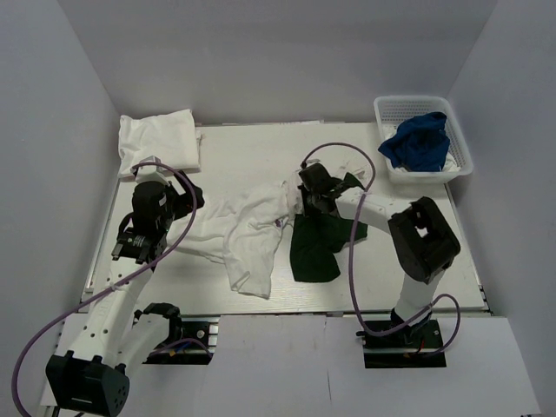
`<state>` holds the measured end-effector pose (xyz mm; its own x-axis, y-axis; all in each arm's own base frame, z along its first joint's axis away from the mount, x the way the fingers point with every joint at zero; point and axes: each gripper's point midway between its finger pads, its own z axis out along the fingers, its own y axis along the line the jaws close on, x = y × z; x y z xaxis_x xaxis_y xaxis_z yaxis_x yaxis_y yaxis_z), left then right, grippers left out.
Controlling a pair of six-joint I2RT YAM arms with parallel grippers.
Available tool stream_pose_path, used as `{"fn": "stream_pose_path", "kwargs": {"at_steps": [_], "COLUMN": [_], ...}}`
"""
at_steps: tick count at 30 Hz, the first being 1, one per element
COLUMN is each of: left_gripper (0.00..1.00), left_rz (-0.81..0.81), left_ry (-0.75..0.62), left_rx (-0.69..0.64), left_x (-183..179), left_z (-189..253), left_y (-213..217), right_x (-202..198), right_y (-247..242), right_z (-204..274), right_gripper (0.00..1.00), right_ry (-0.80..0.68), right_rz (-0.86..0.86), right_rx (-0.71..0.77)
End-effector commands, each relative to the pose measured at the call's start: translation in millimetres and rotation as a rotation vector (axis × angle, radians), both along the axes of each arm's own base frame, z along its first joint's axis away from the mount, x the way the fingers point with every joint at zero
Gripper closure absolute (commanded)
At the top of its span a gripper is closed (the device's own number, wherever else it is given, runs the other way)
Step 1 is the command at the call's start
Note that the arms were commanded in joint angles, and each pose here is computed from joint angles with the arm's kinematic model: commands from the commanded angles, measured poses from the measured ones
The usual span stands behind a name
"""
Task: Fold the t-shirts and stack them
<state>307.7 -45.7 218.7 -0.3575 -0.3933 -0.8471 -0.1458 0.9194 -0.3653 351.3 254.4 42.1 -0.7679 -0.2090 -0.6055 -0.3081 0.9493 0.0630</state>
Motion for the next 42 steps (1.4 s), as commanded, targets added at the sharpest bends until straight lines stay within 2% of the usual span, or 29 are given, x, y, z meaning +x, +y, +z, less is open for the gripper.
{"fn": "stream_pose_path", "kwargs": {"at_steps": [1, 2, 4, 5, 11, 17, 18, 21, 27, 28, 29, 31, 34, 35, 36, 37, 38, 39, 42], "left_gripper": [0.0, 0.0, 0.0, 0.0, 0.0, 0.0, 0.0, 0.0, 0.0, 0.0, 0.0, 0.0, 0.0, 0.11, 0.15, 0.15, 0.15, 0.15, 0.08], "left_rz": [0.014, 0.014, 0.023, 0.023, 0.035, 0.081, 0.084, 0.075, 0.104, 0.088, 0.08, 0.061, 0.084, 0.104, 0.119, 0.12, 0.112, 0.087, 0.05], "left_ry": [0.002, -0.007, -0.008, -0.008, -0.008, 0.007, 0.008, 0.0, 0.049, 0.051, 0.063, 0.093, 0.164, 0.183, 0.19, 0.201, 0.202, 0.215, 0.21], "left_rx": [0.005, 0.003, 0.007, 0.007, 0.002, 0.008, 0.0, -0.006, -0.005, -0.013, -0.015, -0.018, -0.047, -0.043, -0.049, -0.046, -0.051, -0.052, -0.064], "left_x": [-1, 0, 0, 0, 0, 1, 1, 5, 9, 9, 10, 8, 3, 3, 2, 2, 2, 0, 1], "left_z": [3, 7, 7, 7, 7, 3, 0, -1, -14, -14, -17, -24, -41, -46, -50, -53, -53, -57, -58], "left_y": [2, 2, 4, 4, 5, 14, 13, 11, 13, 10, 8, 5, 4, 6, 8, 8, 6, 2, -4], "right_x": [14, 18, 27, 30, 51, 86, 88, 91, 125, 151, 160, 193, 215, 233, 229, 231, 239, 237, 252], "right_y": [-9, -9, -5, -7, -52, -141, -154, -208, -273, -283, -288, -318, -363, -369, -405, -413, -420, -439, -437], "right_z": [58, 97, 135, 181, 310, 408, 439, 471, 472, 438, 434, 377, 333, 294, 276, 270, 233, 227, 168], "right_gripper": [1.0, 1.0, 1.0, 1.0, 1.0, 1.0, 1.0, 1.0, 1.0, 1.0, 1.0, 1.0, 1.0, 1.0, 1.0, 1.0, 1.0, 1.0, 1.0], "right_ry": [-0.133, -0.221, -0.321, -0.43, -0.793, -1.103, -1.201, -1.296, -1.315, -1.236, -1.23, -1.115, -1.02, -0.947, -0.889, -0.858, -0.785, -0.773, -0.638], "right_rz": [-0.098, -0.095, -0.083, -0.081, -0.249, -0.532, -0.563, -0.71, -0.847, -0.848, -0.858, -0.891, -0.99, -1.01, -1.065, -1.092, -1.102, -1.131, -0.97], "right_rx": [0.054, 0.107, 0.163, 0.227, 0.311, 0.168, 0.147, -0.011, -0.167, -0.237, -0.24, -0.34, -0.379, -0.36, -0.404, -0.384, -0.386, -0.371, -0.339]}}
